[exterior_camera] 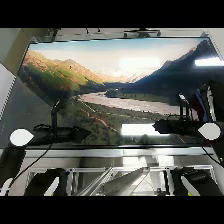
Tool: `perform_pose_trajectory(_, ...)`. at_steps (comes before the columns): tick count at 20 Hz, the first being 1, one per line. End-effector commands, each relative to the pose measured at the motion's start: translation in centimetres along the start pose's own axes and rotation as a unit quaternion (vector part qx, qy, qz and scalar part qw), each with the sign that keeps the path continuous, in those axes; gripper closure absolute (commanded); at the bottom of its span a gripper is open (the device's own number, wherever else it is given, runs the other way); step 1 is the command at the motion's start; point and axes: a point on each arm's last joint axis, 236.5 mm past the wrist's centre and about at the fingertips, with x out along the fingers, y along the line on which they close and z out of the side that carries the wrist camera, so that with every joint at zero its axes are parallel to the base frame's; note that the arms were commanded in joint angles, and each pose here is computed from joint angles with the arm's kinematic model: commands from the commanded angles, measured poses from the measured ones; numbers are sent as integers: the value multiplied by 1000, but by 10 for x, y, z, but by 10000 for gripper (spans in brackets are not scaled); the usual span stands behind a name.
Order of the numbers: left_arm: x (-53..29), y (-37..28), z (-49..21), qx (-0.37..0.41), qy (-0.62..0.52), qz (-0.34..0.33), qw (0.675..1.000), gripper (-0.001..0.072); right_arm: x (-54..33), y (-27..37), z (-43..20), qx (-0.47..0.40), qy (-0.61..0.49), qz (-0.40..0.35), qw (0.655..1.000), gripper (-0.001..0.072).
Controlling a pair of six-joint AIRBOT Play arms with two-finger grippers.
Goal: Fold the shirts.
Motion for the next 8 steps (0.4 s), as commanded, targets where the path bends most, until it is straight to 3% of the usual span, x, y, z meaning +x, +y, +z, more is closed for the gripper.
perform_pose_trajectory(1, -7, -6, 2, 11, -27, 1, 1000, 693, 1, 2, -2, 2, 2, 5, 1000, 692)
perform_pose_trajectory(8, -9, -8, 2, 3, -29, 0, 1000, 692, 1, 2, -2, 2, 2, 5, 1000, 692)
